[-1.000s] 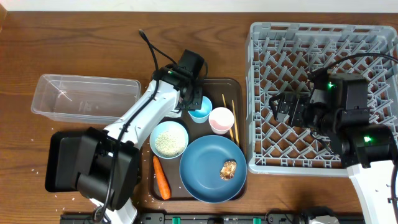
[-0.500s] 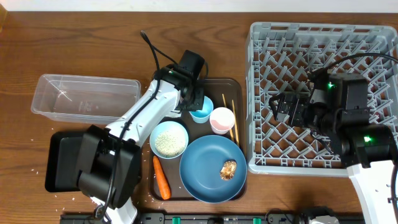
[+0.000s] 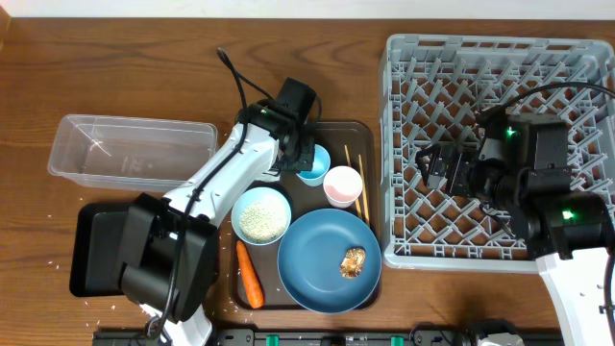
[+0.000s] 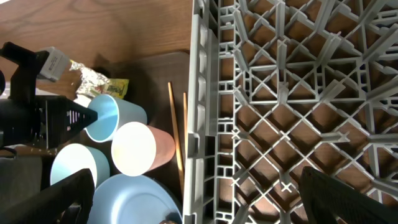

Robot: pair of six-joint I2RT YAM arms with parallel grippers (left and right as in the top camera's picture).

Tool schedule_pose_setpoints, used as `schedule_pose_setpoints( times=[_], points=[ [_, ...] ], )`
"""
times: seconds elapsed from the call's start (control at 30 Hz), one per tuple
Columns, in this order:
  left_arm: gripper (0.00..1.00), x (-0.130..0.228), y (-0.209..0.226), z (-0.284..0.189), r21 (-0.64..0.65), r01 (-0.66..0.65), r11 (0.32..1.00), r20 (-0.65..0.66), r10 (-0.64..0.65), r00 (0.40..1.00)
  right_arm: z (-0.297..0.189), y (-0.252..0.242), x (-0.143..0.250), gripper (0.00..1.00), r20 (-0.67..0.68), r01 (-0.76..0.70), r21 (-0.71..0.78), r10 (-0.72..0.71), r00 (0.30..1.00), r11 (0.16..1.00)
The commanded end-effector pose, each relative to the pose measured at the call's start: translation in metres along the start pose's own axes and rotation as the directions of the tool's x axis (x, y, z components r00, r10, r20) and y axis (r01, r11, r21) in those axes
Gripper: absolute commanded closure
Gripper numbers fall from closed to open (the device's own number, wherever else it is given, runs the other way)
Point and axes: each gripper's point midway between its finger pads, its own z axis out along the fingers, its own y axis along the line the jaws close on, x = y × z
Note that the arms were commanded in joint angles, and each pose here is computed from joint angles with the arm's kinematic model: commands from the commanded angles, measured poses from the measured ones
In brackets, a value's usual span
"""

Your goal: Sort waste into correct bins and load items into the dishwasher rack

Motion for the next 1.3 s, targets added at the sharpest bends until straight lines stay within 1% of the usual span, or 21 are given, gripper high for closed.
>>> schedule_pose_setpoints(
  times=[0.0, 0.13, 0.37, 0.47, 0.57, 0.73, 0.83, 0.97, 1.17, 1.27],
  points=[
    [0.94, 0.003, 0.006, 0.003, -0.025, -0.014, 1.0, -0.013, 0.013, 1.0, -0.003, 0.003, -0.004, 0.01, 0.011, -0.008, 0.004, 0.008, 1.0, 1.0],
    [0.94, -0.006, 0.003, -0.026, -0.012, -0.03, 0.999, 0.032, 0.031, 0.999, -0.003, 0.003, -0.004, 0.01, 0.012, -0.007, 0.004, 0.007, 1.0, 1.0],
    [0.94, -0.016, -0.003, -0.08, 0.027, -0.061, 0.998, 0.166, 0.055, 0.985, -0.003, 0.003, -0.005, 0.01, 0.015, -0.007, 0.003, 0.007, 1.0, 1.0],
    [0.94, -0.014, -0.003, -0.092, 0.036, -0.065, 0.997, 0.185, 0.057, 0.981, -0.003, 0.003, -0.005, 0.01, 0.014, -0.007, 0.003, 0.007, 1.0, 1.0],
    [0.94, -0.009, -0.012, -0.106, 0.099, -0.075, 0.992, 0.192, 0.055, 0.98, -0.003, 0.003, -0.005, 0.01, 0.014, -0.007, 0.003, 0.007, 1.0, 1.0],
    [0.94, -0.014, -0.005, -0.131, 0.181, -0.043, 0.982, 0.233, 0.0, 0.972, -0.003, 0.003, -0.006, 0.01, 0.019, -0.006, 0.001, 0.006, 1.0, 1.0],
    [0.94, -0.017, 0.001, -0.146, 0.292, -0.011, 0.956, 0.233, -0.06, 0.971, -0.004, 0.004, -0.006, 0.01, 0.02, -0.006, 0.001, 0.006, 1.0, 1.0],
    [0.94, -0.021, 0.009, -0.159, 0.433, 0.021, 0.901, 0.207, -0.122, 0.971, -0.004, 0.005, -0.006, 0.01, 0.02, -0.005, -0.007, 0.005, 1.0, 1.0],
    [0.94, -0.023, 0.012, -0.171, 0.545, 0.029, 0.838, 0.191, -0.158, 0.969, -0.005, 0.016, -0.002, 0.01, -0.001, -0.003, -0.072, 0.003, 1.0, 0.997],
    [0.94, -0.023, 0.007, -0.176, 0.576, 0.003, 0.817, 0.197, -0.143, 0.97, -0.005, 0.02, -0.002, 0.01, -0.002, 0.007, -0.091, -0.007, 1.0, 0.996]
  ],
)
